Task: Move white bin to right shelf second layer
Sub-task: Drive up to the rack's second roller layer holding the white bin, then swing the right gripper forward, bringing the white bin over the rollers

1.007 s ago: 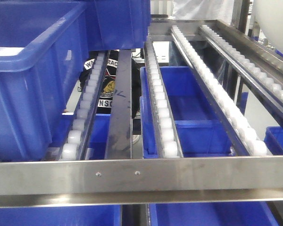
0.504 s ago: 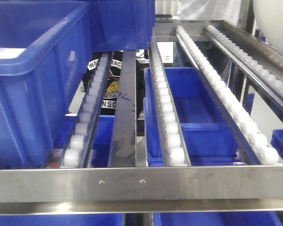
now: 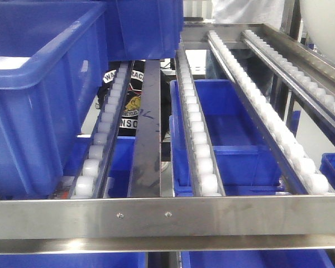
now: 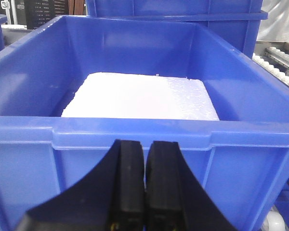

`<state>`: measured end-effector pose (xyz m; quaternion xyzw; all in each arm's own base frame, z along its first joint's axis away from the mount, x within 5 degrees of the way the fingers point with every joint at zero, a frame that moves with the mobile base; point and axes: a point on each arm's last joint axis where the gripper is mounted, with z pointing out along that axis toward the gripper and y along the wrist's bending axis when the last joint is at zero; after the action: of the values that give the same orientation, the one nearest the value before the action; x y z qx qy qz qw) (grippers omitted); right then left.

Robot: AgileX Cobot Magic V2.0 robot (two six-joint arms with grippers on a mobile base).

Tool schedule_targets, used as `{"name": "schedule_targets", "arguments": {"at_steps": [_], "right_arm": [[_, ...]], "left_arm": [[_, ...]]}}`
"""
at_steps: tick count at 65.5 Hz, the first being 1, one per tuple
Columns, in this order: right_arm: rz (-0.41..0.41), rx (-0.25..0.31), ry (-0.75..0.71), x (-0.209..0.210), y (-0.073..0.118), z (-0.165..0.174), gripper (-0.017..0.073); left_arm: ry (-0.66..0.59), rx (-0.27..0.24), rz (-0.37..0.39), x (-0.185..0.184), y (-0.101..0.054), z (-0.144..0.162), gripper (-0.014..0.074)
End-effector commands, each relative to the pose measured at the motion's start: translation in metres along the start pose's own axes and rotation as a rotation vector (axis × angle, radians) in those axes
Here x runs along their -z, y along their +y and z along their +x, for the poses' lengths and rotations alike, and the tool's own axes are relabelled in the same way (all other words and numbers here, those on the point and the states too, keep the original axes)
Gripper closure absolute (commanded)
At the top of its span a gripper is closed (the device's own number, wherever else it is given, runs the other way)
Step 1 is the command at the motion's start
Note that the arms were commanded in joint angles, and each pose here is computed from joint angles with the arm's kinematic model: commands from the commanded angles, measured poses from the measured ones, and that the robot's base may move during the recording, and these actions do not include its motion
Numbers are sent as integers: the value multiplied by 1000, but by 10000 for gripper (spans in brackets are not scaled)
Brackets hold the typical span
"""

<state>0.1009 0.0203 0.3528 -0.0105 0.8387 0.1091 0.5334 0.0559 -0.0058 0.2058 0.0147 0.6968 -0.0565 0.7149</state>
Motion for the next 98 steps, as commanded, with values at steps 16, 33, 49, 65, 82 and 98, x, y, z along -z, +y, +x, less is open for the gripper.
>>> {"name": "schedule_targets", "arguments": {"at_steps": [16, 33, 49, 65, 82, 98], "right_arm": [[-8, -1, -115, 4, 2, -16, 504], [-10, -1, -147, 5, 2, -19, 504], [-9, -1, -128, 3, 2, -18, 504], [21, -17, 44, -52, -3, -19, 504], [51, -30, 162, -127, -8, -31, 504], [67, -37, 270, -181, -11, -36, 504]], "left_arm": [[-52, 19, 2, -1, 1, 5, 509], [-52, 19, 2, -1, 1, 5, 509], [-52, 19, 2, -1, 1, 5, 509], [-52, 19, 2, -1, 1, 5, 509], [-52, 19, 2, -1, 1, 5, 509], [-52, 19, 2, -1, 1, 5, 509]]}}
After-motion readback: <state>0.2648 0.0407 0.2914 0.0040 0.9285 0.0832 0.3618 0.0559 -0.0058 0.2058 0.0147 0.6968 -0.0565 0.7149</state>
